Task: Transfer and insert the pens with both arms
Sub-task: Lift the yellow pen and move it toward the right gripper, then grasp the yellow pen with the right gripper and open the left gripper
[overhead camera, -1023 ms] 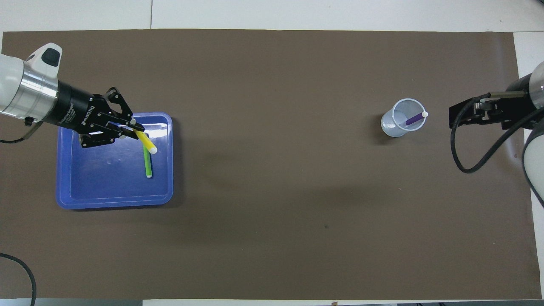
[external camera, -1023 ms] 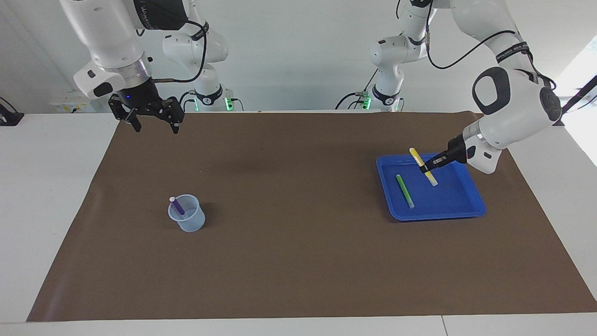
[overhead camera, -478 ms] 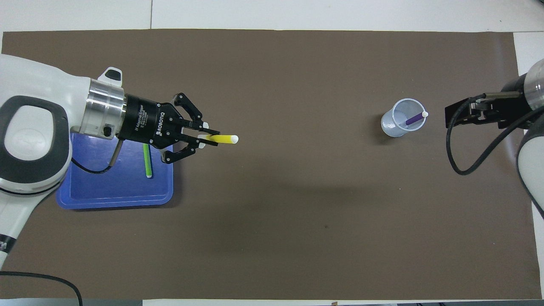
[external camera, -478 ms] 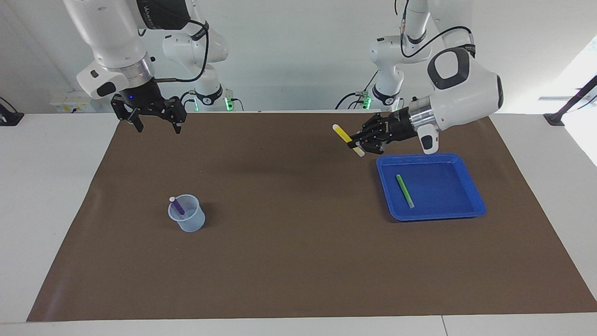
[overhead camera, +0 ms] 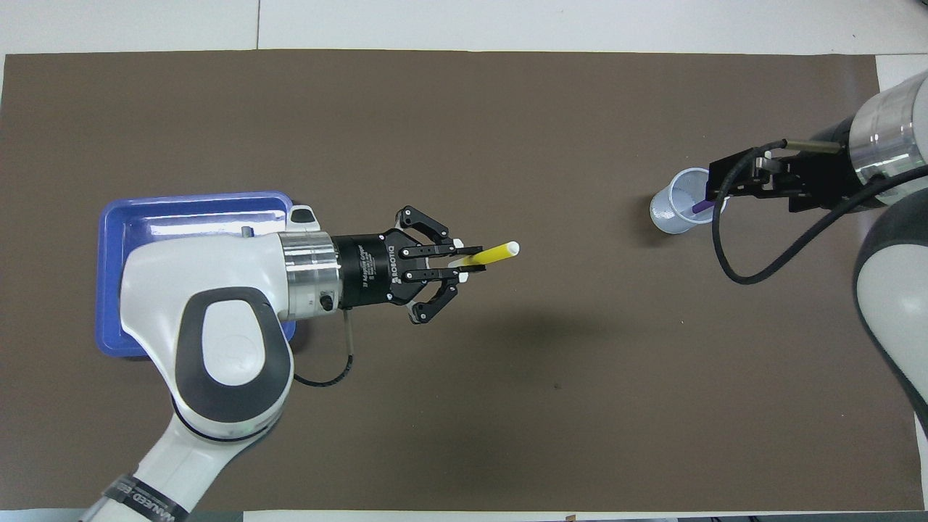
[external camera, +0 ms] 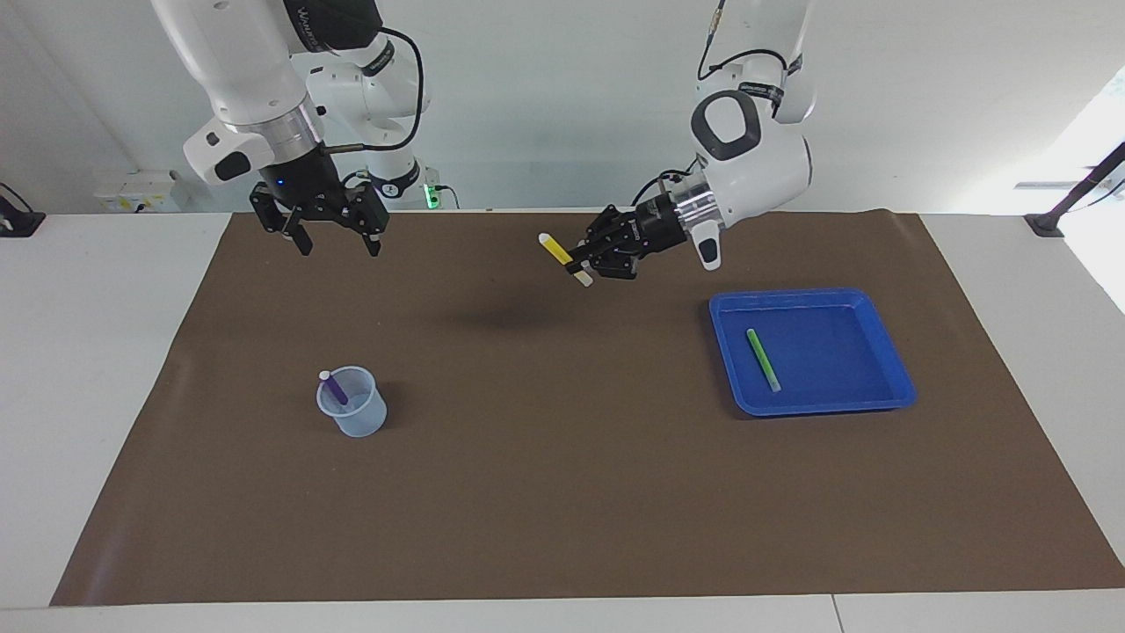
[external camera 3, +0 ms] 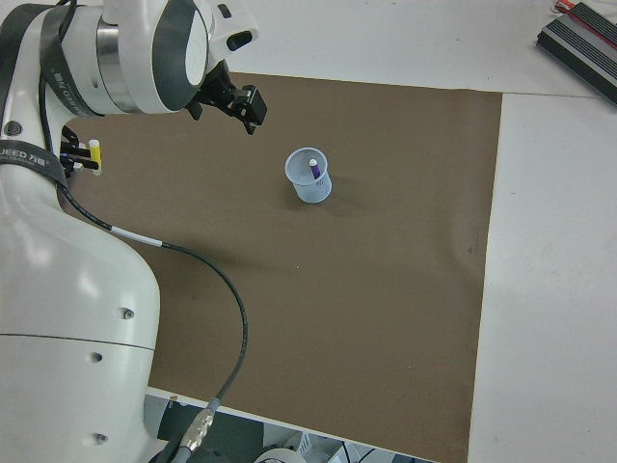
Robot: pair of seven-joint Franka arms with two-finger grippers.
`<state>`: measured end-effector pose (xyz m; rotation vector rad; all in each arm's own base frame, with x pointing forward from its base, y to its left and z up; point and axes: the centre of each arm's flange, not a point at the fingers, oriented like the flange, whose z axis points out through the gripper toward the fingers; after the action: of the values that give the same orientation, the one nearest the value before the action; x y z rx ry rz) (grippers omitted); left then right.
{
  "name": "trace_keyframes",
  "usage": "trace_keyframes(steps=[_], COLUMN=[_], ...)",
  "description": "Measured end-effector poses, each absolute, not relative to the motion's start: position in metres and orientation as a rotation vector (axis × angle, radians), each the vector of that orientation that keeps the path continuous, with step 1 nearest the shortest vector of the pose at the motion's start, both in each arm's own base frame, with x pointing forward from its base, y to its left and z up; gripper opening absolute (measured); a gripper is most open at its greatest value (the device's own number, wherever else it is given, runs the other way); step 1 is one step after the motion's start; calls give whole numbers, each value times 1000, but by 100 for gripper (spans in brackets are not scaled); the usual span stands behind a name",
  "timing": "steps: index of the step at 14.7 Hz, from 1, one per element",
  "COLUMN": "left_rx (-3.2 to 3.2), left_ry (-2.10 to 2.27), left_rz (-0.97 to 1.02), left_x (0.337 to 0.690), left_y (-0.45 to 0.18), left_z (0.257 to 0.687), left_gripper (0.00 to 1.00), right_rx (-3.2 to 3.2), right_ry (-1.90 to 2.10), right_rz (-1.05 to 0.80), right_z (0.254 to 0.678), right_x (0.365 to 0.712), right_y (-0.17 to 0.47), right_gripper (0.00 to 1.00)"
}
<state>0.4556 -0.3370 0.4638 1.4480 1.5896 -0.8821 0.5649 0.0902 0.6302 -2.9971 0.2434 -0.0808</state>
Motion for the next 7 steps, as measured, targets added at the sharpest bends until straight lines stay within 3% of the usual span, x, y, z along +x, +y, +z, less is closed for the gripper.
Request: trace_keyframes(steps=[3, 7], left_rx=[1350, 1286], left_ry=[1658, 1693], left_rz=[-863, -872], left_x=[429, 427], left_y=[-363, -362], left_z=[451, 447], left_gripper=[17, 17], right_rx=[-2939, -2859], right_ry=[338, 408], right_rz=[-113, -105], right_z=[634, 633], right_x=[562, 553], right_y=[132, 184], right_gripper=[100, 100])
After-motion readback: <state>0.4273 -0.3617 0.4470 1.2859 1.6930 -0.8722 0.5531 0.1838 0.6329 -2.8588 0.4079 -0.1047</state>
